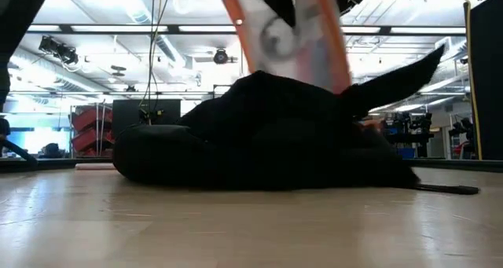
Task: Unpack backpack
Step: Put the zip bag into the backpack
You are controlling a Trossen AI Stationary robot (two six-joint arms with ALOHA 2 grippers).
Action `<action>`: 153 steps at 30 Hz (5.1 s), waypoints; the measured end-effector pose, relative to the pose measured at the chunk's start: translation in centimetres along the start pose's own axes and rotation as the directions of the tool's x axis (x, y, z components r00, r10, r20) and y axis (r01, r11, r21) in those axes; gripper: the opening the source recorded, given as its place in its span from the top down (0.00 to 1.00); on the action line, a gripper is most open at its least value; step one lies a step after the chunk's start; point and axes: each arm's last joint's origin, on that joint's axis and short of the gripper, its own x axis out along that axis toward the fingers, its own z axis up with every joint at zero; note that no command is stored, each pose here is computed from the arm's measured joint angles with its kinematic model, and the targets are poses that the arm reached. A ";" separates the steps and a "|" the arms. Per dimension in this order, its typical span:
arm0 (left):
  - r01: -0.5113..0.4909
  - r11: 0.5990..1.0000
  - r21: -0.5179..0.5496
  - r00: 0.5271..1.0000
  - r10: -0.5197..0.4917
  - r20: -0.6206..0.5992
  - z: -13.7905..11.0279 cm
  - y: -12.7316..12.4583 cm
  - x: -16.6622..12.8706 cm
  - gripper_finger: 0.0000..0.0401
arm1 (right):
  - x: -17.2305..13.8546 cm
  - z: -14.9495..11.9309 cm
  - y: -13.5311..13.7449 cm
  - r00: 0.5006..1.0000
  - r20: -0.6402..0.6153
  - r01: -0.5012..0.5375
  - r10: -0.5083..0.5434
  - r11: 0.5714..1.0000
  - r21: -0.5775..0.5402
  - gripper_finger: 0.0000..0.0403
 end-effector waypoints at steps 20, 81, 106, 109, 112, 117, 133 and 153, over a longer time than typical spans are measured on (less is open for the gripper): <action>0.015 0.999 -0.032 0.948 -0.024 -0.318 -5.1 4.5 -1.7 1.00 | 5.1 -8.7 3.6 0.936 -0.208 -0.295 0.283 0.955 -0.029 0.75; 0.532 0.845 0.055 0.816 -0.495 -0.297 -3.7 4.2 1.3 0.27 | 8.7 -11.2 -0.8 0.999 0.000 0.031 -0.032 0.986 0.162 0.74; 0.563 0.826 0.007 0.825 -0.562 -0.051 -5.5 1.4 5.6 0.52 | 2.6 -11.3 -4.8 0.983 0.062 0.145 -0.172 0.941 0.305 0.73; 0.532 0.846 -0.023 0.846 -0.532 0.025 -8.0 2.2 4.0 0.58 | 1.7 -11.1 -4.6 0.984 0.111 0.099 -0.139 0.946 0.309 0.72; 0.479 0.874 -0.081 0.871 -0.462 0.163 -11.4 3.3 1.8 0.64 | 1.1 -10.2 -4.3 0.973 0.223 -0.011 -0.063 0.948 0.317 0.73; 0.413 0.894 -0.173 0.846 -0.307 0.435 -17.6 2.2 0.2 0.71 | 1.6 -7.5 -1.9 0.853 0.480 -0.340 0.207 0.917 0.208 0.73; 0.425 0.853 -0.304 0.770 -0.164 0.616 -22.4 -1.9 3.0 0.72 | 11.2 2.4 9.3 0.904 0.221 -0.337 0.366 0.928 -0.158 0.70; 0.479 0.863 -0.162 0.743 -0.300 0.598 -22.6 -2.8 3.3 0.72 | 11.2 -1.6 -0.4 0.863 -0.466 0.157 -0.195 0.980 -0.119 0.69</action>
